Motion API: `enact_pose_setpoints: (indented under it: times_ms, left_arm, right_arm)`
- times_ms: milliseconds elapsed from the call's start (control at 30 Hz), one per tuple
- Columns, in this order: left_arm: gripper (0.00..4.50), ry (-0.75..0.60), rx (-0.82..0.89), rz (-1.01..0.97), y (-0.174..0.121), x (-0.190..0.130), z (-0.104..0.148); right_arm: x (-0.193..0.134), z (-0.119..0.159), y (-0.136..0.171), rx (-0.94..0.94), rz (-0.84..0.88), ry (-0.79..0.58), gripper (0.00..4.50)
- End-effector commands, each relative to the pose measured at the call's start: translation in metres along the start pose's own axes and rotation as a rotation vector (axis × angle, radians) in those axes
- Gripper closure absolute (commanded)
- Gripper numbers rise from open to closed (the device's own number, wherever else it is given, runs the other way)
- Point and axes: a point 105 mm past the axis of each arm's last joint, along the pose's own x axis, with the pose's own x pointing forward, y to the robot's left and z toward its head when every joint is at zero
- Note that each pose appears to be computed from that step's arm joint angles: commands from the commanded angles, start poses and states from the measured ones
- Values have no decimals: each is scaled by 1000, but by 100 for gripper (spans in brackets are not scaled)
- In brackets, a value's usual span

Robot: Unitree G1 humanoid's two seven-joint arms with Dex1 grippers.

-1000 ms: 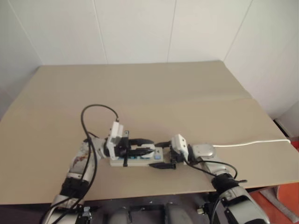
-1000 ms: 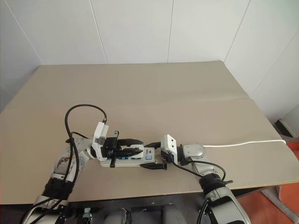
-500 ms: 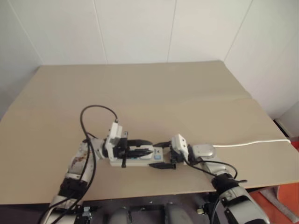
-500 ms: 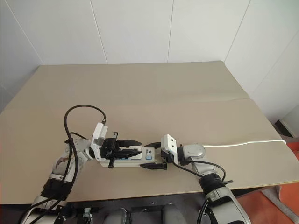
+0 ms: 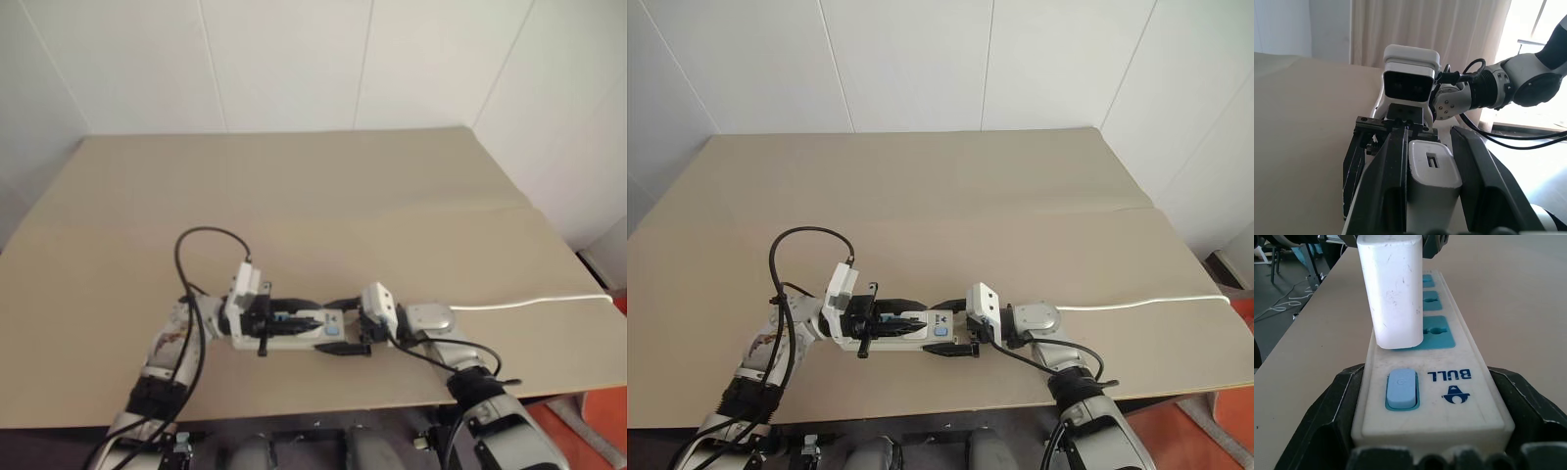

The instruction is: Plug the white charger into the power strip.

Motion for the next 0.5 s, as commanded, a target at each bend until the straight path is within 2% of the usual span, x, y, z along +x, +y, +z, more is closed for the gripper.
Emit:
enact_pose_setpoints:
  times_ms: [33, 233, 500]
  left_arm:
    - [344, 110, -10, 4, -2, -16, -21]
    - [344, 209, -15, 0, -3, -29, -39]
    - [344, 235, -27, 25, 1, -27, -47]
  right_arm:
    - [-8, -25, 5, 65, -14, 107, 108]
    - [-8, -25, 4, 63, -16, 108, 108]
    - [-8, -23, 2, 56, -28, 103, 108]
